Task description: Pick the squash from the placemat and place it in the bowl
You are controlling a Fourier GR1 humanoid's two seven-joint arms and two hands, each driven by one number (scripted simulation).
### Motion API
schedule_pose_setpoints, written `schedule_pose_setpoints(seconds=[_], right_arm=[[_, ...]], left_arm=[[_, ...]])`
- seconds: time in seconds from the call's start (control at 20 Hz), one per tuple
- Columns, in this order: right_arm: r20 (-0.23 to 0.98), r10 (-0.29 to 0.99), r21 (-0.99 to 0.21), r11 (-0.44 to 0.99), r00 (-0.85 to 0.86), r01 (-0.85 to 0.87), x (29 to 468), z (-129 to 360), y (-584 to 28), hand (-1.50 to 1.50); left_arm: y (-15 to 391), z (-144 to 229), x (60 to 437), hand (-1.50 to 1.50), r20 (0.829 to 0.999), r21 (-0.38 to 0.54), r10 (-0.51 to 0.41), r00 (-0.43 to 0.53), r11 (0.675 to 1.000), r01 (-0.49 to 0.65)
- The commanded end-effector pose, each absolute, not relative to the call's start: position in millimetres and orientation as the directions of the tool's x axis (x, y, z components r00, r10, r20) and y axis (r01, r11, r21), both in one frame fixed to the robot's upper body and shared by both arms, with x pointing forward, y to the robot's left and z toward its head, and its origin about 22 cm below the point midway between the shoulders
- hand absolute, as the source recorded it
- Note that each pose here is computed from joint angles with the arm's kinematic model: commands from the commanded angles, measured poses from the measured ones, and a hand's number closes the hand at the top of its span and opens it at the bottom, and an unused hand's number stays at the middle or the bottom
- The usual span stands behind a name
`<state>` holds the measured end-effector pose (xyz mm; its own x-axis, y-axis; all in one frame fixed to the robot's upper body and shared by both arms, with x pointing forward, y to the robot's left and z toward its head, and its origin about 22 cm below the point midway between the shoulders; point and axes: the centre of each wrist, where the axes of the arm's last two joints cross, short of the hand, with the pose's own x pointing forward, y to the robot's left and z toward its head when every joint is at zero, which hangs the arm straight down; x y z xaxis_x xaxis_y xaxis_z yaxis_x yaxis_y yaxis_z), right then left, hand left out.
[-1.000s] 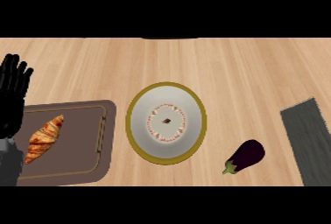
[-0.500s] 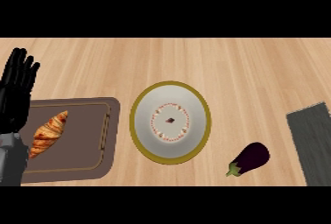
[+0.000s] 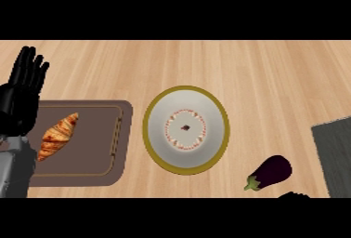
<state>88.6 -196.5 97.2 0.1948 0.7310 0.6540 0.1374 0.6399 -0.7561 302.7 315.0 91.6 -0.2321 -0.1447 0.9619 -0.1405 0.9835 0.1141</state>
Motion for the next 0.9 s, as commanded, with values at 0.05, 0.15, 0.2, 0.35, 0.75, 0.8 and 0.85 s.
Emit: schedule_pose_setpoints(seconds=[0.05, 0.15, 0.2, 0.35, 0.75, 0.8, 0.85], right_arm=[[0.597, 0.776, -0.802, 0.573, 0.201, 0.170, 112, 136, -172, 1.50], [0.598, 0.778, -0.802, 0.582, 0.194, 0.136, 126, 137, -149, 1.50], [0.593, 0.780, -0.805, 0.578, 0.201, 0.132, 139, 133, -138, 1.50], [0.558, 0.802, -0.830, 0.545, 0.214, 0.120, 170, 139, -113, 1.50], [0.488, 0.765, -0.862, 0.500, 0.420, 0.090, 242, 97, -82, 1.50], [0.518, 0.737, -0.841, 0.531, 0.434, 0.102, 254, 88, -83, 1.50], [0.509, 0.736, -0.843, 0.530, 0.446, 0.089, 260, 86, -78, -1.50]], left_arm=[[309, 92, 307, 0.00, 0.963, 0.118, -0.144, -0.228, 0.985, -0.123], [300, 94, 307, 0.00, 0.962, 0.115, -0.140, -0.235, 0.986, -0.117], [315, 91, 307, 0.00, 0.966, 0.111, -0.135, -0.221, 0.987, -0.117], [318, 95, 307, 0.00, 0.961, 0.124, -0.152, -0.232, 0.984, -0.131], [309, 81, 307, 0.00, 0.967, 0.103, -0.135, -0.217, 0.983, -0.155], [311, 81, 304, 0.00, 0.964, 0.108, -0.140, -0.226, 0.983, -0.151], [316, 79, 296, 0.00, 0.963, 0.107, -0.138, -0.232, 0.984, -0.143]])
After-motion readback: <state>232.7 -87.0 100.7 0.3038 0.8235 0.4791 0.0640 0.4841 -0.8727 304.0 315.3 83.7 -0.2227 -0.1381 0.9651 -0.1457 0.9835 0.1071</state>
